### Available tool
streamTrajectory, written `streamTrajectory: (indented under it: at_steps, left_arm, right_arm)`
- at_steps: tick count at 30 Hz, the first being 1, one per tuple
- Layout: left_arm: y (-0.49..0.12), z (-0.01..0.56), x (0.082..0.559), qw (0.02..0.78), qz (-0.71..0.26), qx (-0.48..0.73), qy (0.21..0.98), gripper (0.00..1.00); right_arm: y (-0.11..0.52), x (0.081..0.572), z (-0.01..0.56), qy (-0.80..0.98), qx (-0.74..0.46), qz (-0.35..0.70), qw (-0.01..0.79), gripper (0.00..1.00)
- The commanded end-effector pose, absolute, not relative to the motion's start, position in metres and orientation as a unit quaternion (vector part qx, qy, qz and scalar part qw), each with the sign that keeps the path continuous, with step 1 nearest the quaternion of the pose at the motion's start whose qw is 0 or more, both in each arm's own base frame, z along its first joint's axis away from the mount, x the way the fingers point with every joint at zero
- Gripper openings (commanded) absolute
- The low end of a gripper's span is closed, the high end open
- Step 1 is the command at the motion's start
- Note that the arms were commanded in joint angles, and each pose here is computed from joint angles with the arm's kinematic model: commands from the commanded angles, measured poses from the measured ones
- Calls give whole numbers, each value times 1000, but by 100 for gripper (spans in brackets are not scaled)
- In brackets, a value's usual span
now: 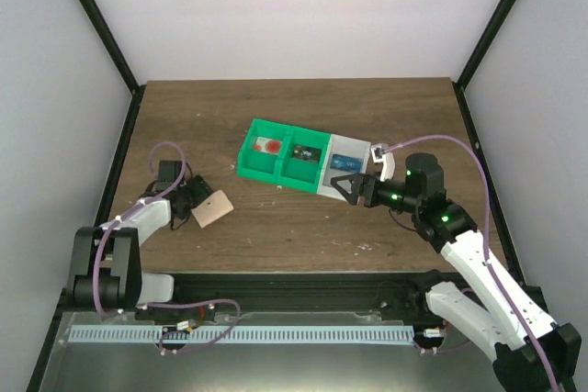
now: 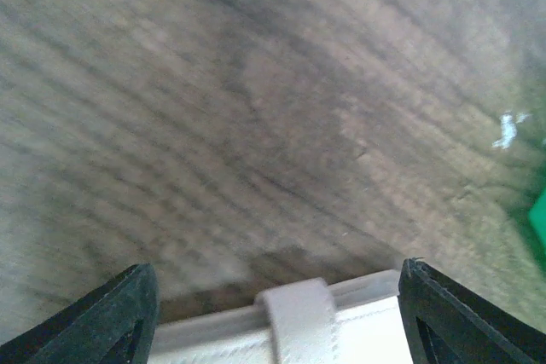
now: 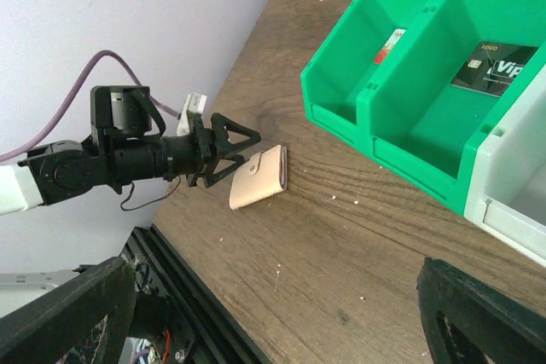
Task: Take the credit cards out of the card holder
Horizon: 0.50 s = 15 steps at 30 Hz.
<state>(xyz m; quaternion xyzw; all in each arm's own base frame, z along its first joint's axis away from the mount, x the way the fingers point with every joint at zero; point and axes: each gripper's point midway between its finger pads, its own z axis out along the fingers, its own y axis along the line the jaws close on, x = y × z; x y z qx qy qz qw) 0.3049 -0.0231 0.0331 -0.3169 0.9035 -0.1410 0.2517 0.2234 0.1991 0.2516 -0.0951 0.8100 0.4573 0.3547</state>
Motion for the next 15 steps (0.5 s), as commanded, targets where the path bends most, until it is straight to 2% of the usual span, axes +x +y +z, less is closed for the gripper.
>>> streamTrajectory:
  at_steps: [1, 7, 15]
  left_arm:
    - [-40, 30, 306, 244, -179, -286, 909, 79]
    - [-72, 24, 274, 213, -224, -277, 910, 75]
    - [-125, 44, 252, 222, -296, -235, 899, 71]
  right_arm:
    - [201, 220, 266, 799, -110, 464, 365, 92]
    - [200, 221, 253, 808, -98, 461, 353, 91]
    - [202, 223, 239, 813, -83, 466, 339, 87]
